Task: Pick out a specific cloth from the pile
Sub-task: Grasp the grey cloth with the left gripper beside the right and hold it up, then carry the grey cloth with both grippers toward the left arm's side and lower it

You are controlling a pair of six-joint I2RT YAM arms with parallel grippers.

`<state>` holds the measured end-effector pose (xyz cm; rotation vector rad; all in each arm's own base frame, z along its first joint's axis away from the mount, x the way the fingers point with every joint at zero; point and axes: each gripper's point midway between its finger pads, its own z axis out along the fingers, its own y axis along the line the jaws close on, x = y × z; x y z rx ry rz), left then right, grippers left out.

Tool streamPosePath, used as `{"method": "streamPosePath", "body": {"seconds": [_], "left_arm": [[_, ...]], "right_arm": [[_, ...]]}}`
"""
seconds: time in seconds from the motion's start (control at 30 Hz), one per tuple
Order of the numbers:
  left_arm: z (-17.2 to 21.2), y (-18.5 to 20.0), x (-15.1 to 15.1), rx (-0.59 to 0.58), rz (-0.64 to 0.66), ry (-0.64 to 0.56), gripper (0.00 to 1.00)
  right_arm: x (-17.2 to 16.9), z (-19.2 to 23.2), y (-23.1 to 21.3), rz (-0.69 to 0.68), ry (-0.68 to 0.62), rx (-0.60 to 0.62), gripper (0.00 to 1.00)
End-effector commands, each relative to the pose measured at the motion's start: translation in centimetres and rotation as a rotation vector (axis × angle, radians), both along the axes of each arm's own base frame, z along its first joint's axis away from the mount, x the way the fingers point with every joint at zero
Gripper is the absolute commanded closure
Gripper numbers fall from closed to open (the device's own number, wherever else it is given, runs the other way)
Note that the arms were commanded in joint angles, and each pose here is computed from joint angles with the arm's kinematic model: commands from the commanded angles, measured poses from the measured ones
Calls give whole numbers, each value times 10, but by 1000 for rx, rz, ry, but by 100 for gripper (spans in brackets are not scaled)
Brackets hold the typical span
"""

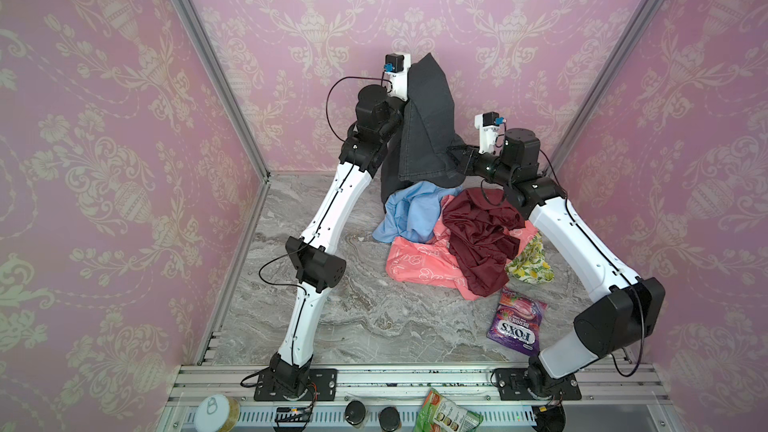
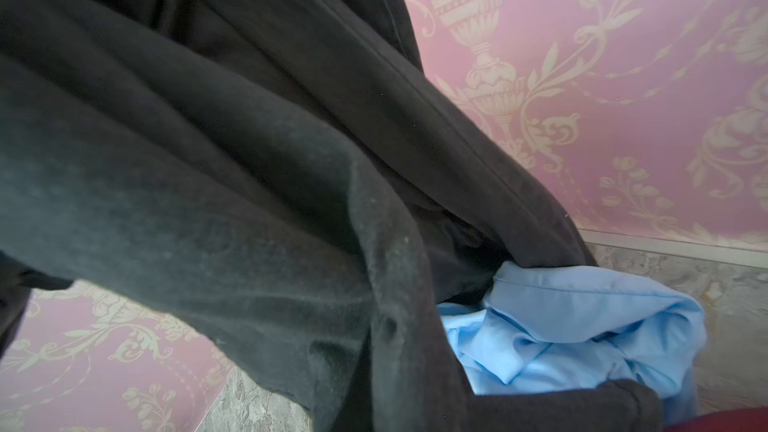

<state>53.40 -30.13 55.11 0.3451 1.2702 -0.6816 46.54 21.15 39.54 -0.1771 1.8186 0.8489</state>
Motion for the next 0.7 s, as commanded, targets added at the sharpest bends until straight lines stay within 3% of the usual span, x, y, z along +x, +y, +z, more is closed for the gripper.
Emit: {"method": "streamPosePath", "body": {"seconds": [0.0,0.37,0.67], "left_arm": [[95,34,-72,-49,-11,-200,100],[128,78,-118,34,125,-212,100],[114,134,-135,141,314,-97,100]], "right_arm": [[2,12,30,75,-70,-21,100],[14,1,117,204,-67,-26,100],[-19,-21,202,341,-64,-8,100]]}}
